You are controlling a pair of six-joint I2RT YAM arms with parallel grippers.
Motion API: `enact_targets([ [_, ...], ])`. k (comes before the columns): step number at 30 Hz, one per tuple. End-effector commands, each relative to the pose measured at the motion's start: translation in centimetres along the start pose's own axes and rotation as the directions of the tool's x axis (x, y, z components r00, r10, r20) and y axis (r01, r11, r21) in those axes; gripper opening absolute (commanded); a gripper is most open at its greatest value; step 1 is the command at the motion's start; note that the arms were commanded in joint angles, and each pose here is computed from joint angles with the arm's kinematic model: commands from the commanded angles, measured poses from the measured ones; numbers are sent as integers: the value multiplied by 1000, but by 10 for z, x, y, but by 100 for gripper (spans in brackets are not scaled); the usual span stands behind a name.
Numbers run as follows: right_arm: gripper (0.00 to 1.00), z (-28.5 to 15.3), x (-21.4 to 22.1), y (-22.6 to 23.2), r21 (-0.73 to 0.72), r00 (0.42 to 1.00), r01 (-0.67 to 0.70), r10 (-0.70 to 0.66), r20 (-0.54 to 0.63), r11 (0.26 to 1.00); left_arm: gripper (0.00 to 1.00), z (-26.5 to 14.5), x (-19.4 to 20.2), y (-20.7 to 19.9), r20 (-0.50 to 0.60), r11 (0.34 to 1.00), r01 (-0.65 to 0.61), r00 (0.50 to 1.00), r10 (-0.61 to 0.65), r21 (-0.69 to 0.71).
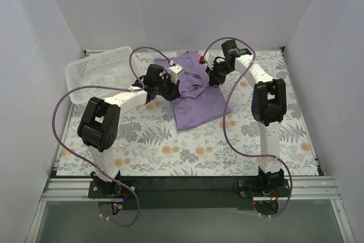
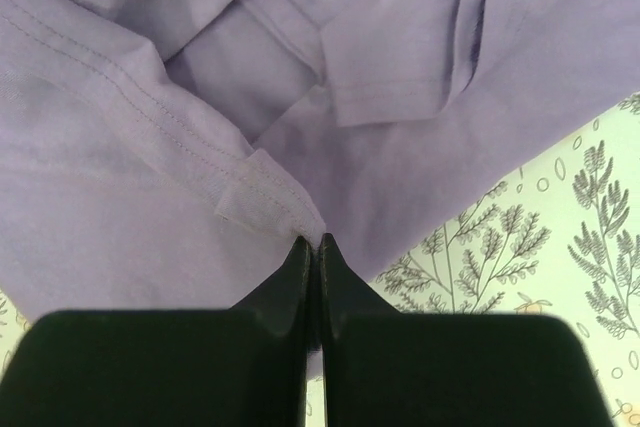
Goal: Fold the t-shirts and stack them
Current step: Fold the tshirt
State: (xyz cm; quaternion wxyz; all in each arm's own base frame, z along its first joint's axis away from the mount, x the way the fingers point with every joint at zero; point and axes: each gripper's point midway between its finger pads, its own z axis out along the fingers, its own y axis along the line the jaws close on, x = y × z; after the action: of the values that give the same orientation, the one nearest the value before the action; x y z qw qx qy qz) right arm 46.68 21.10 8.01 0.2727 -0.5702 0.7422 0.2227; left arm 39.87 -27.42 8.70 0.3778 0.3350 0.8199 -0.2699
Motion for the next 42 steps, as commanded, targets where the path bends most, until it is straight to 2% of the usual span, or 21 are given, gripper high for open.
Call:
enact_targets([
  [1,1,1,-24,-15,45,999,14,-16,46,999,0,-7,-36,17,52,996,-58,997,62,-61],
  [16,1,5,-32,-37,118,997,-25,16,70,993,0,1,-27,54,-16,985,-58,998,57,-161],
  [42,1,13,-35,-51,189,996,-51,35,82,981,0,-5,-41,66,-5,971,-25,1000,25,-237],
])
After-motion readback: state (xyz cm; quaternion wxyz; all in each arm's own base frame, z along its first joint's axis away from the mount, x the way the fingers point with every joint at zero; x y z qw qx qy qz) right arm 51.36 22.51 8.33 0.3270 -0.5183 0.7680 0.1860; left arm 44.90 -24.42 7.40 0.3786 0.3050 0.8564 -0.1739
